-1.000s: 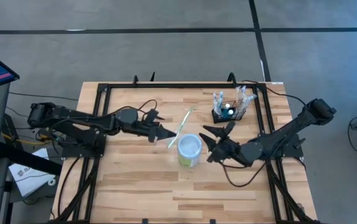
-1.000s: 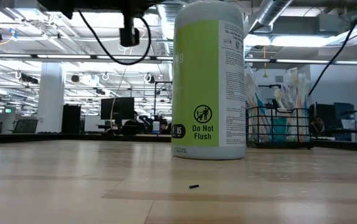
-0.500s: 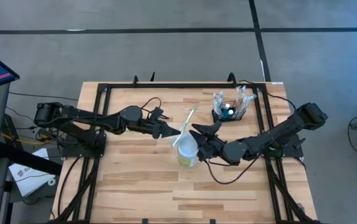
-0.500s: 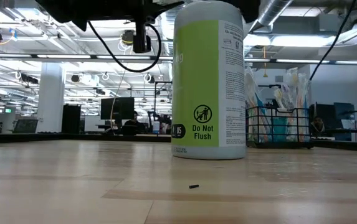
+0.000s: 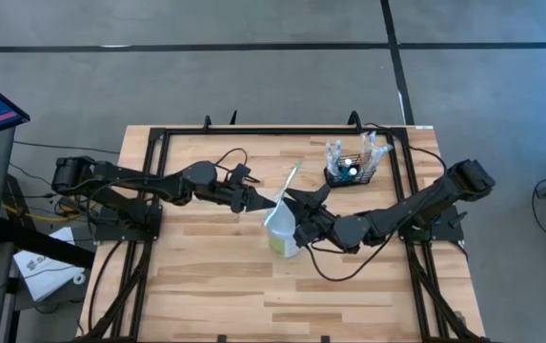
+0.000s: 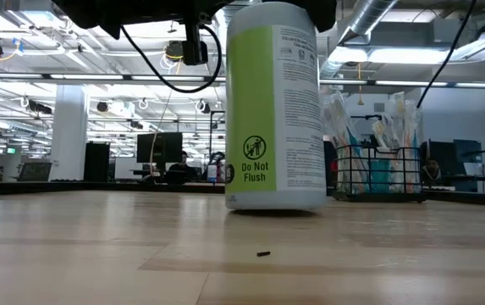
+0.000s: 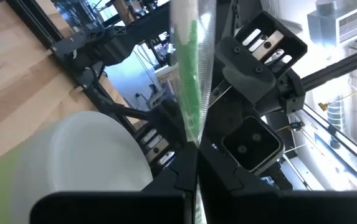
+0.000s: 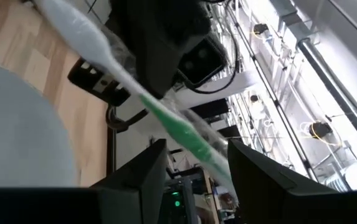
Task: Pick & Place toothbrushing station
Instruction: Put the green toothbrush into the wire organizer
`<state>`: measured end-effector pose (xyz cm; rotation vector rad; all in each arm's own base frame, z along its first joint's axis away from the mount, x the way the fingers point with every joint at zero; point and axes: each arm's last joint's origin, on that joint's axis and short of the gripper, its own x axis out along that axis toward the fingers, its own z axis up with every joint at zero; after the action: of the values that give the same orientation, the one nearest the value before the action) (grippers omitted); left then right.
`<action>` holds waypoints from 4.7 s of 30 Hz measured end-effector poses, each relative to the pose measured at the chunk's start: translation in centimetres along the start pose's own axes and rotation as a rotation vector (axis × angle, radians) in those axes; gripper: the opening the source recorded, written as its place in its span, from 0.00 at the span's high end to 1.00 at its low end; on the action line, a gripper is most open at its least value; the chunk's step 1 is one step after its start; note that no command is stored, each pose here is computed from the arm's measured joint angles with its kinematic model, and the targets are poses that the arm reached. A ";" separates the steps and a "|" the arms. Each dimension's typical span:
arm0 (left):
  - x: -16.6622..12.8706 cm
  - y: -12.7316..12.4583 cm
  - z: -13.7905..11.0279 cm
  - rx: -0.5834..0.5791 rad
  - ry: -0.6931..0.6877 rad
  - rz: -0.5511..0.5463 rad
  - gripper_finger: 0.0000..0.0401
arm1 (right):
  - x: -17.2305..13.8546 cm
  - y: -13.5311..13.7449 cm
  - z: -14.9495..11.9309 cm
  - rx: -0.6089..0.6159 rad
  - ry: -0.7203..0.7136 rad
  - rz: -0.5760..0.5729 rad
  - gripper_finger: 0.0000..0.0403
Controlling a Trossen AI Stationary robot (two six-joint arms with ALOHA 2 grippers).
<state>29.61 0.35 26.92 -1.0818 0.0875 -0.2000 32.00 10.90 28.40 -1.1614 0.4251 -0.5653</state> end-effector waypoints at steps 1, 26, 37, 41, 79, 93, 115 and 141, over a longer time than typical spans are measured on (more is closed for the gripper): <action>0.0 0.0 0.0 0.001 0.000 0.000 1.00 | -0.2 -0.1 0.0 0.002 0.004 -0.002 0.60; 0.0 -0.2 -0.1 -0.027 0.024 -0.026 1.00 | -1.0 0.0 0.4 -0.059 0.000 -0.004 0.60; 0.0 -0.6 0.0 -0.031 0.040 -0.078 1.00 | -0.7 -0.9 1.0 -0.083 0.019 -0.015 0.60; 0.0 -0.8 0.0 -0.033 0.052 -0.100 1.00 | -0.4 -0.8 0.9 -0.087 0.018 -0.012 0.60; -0.3 -1.0 1.0 0.186 0.008 -0.141 1.00 | 0.4 -0.8 0.5 0.001 0.009 0.009 0.99; -0.5 -0.8 1.4 0.212 0.014 -0.149 0.90 | -0.7 -0.8 0.1 0.046 0.045 0.042 1.00; -3.4 -4.8 2.2 0.467 -0.043 -0.275 0.86 | -4.1 -5.0 -4.9 0.515 0.223 0.064 1.00; -3.2 -5.1 1.3 0.531 -0.014 -0.285 0.86 | -6.6 -1.8 -11.2 0.907 0.404 -0.122 1.00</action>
<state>26.12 -0.19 31.91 -0.5612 -0.1289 -0.4449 19.90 6.32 26.36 -0.1967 0.3738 -0.9735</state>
